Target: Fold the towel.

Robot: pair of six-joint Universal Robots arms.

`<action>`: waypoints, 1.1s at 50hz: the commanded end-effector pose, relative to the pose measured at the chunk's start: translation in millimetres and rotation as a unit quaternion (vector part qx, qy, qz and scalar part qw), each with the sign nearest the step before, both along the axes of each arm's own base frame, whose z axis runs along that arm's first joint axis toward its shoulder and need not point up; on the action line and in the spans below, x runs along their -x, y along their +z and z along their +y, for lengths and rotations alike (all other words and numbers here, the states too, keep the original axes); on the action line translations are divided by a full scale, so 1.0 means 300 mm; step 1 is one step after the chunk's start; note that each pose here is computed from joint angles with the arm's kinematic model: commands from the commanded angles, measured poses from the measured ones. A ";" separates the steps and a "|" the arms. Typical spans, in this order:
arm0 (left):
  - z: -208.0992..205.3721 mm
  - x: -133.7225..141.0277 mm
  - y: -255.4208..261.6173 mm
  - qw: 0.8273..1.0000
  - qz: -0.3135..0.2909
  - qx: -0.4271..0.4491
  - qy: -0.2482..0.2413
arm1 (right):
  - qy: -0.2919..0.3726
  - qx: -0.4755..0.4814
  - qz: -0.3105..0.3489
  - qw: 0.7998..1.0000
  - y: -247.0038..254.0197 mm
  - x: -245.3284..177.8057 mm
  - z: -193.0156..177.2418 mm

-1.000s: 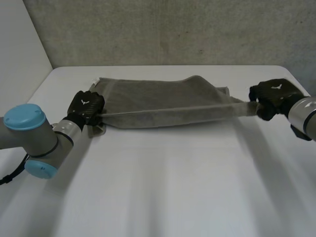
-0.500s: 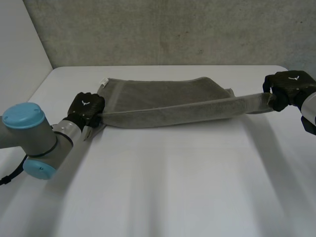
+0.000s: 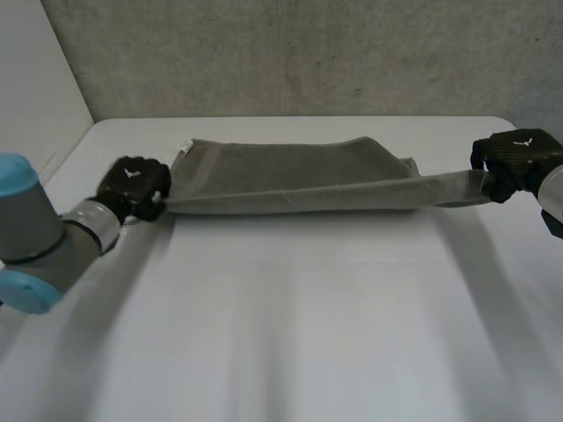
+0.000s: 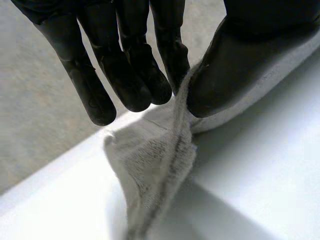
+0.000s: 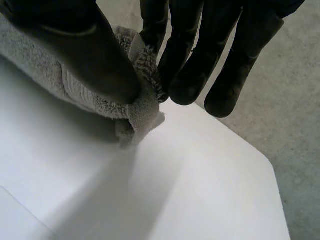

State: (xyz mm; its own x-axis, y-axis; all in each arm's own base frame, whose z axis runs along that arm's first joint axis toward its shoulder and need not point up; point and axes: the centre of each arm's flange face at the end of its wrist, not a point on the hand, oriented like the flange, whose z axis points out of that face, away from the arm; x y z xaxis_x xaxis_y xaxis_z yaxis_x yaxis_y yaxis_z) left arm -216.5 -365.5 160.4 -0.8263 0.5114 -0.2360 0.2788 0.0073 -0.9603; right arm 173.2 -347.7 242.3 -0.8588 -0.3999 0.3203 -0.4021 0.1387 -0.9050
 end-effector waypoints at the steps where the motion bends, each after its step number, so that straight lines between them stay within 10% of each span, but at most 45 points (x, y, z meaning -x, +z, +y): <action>1: 0.032 -0.055 0.135 1.000 0.006 0.028 -0.002 | 0.014 0.000 0.043 0.999 0.061 0.011 0.049; 29: 0.307 -0.155 0.463 0.990 0.019 0.140 -0.029 | 0.091 0.071 0.084 0.990 0.315 0.030 0.288; 55: 0.001 -0.052 0.157 0.997 0.061 -0.007 -0.041 | 0.057 0.013 0.171 0.984 0.055 -0.101 0.030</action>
State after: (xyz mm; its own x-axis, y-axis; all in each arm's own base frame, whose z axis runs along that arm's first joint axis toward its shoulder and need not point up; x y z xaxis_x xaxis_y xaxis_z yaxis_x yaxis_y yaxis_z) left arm -197.2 -356.1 231.1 -0.8079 0.5699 -0.1500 0.1512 -0.0455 -0.9875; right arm 200.7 -331.6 286.9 -0.6818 -0.4494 0.5773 -0.6505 0.0112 -0.7595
